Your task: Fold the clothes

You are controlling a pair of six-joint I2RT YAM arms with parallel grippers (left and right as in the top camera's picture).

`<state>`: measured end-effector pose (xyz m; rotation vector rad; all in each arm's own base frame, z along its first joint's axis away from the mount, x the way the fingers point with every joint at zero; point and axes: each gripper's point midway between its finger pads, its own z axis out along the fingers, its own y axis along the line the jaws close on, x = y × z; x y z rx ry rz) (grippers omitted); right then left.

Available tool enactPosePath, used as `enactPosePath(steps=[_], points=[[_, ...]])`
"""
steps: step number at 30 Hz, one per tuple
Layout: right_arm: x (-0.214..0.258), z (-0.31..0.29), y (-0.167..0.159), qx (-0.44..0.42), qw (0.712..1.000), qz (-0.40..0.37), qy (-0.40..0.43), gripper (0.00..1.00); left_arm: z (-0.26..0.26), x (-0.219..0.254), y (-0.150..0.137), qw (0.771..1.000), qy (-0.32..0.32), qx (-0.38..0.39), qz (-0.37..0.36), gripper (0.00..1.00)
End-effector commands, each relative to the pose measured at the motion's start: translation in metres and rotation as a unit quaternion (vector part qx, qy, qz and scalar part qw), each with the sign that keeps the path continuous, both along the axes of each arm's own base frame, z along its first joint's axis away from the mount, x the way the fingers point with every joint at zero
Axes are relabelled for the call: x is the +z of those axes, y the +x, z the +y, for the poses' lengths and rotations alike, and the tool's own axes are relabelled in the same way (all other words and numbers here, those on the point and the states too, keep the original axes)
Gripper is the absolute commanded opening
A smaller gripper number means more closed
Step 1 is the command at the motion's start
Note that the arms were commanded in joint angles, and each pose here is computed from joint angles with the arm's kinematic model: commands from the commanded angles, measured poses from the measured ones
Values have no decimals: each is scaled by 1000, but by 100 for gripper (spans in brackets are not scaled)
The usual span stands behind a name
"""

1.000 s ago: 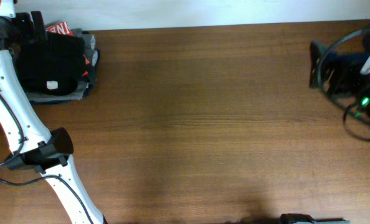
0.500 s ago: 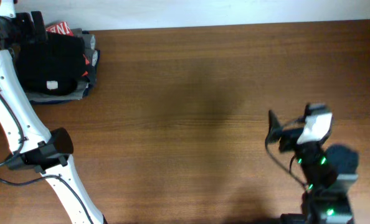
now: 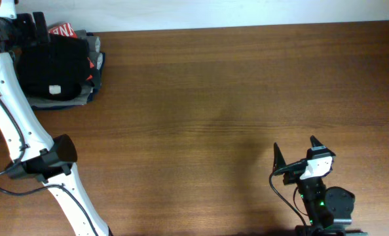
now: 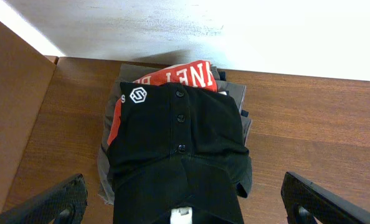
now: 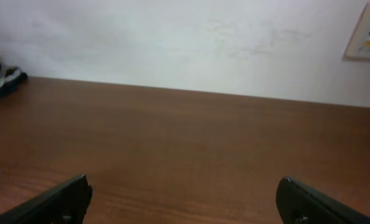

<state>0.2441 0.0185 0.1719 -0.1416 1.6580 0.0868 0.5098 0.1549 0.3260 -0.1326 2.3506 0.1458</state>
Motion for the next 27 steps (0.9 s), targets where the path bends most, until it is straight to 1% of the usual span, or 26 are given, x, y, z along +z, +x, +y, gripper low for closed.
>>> enactPosePath(steps=[1, 5, 27], points=[[-11, 4, -1, 10, 1000, 2, 3, 99, -2, -5, 3, 1000, -10, -2, 3, 99], [-9, 11, -1, 26, 999, -21, 1, 99, -2, -5, 3, 1000, -10, -2, 3, 99], [-10, 13, -1, 28, 999, -21, 1, 99, -2, -5, 3, 1000, -10, -2, 3, 99]])
